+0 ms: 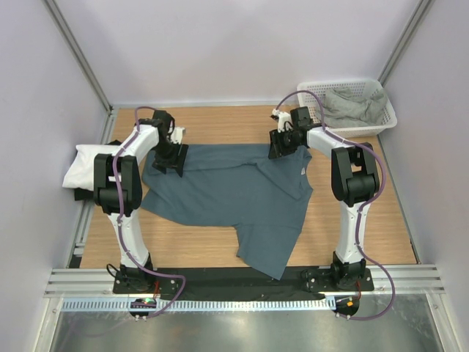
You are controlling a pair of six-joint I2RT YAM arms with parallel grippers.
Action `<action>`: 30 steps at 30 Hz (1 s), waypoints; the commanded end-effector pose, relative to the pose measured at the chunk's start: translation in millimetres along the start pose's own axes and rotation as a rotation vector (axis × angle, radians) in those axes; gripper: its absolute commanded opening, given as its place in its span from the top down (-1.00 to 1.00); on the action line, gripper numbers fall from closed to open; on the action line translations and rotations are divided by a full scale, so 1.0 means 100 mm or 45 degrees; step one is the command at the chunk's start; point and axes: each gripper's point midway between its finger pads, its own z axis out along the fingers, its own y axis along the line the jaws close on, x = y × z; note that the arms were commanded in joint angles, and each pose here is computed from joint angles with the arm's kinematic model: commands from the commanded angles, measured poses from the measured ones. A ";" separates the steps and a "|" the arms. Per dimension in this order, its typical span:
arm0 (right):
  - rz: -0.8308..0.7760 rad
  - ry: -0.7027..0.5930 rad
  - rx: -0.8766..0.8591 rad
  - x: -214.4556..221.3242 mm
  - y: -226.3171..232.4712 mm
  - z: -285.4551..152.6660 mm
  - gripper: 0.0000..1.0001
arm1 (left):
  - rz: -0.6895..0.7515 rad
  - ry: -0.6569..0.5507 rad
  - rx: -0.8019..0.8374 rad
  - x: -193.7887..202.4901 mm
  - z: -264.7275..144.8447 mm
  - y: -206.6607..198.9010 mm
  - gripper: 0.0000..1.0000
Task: Fold and stack the t-shirts
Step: Fold the tshirt
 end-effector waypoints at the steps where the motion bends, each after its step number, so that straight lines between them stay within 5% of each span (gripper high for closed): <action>1: -0.026 0.004 -0.031 0.01 0.07 0.00 0.14 | 0.016 -0.040 -0.012 -0.10 -0.05 0.01 -0.32; 18: -0.054 0.035 -0.081 0.08 0.18 0.12 0.47 | 0.019 -0.037 -0.017 -0.09 -0.03 0.02 -0.32; 30: -0.070 0.017 -0.063 0.02 0.23 0.11 0.34 | 0.014 -0.038 -0.011 -0.10 -0.01 0.01 -0.32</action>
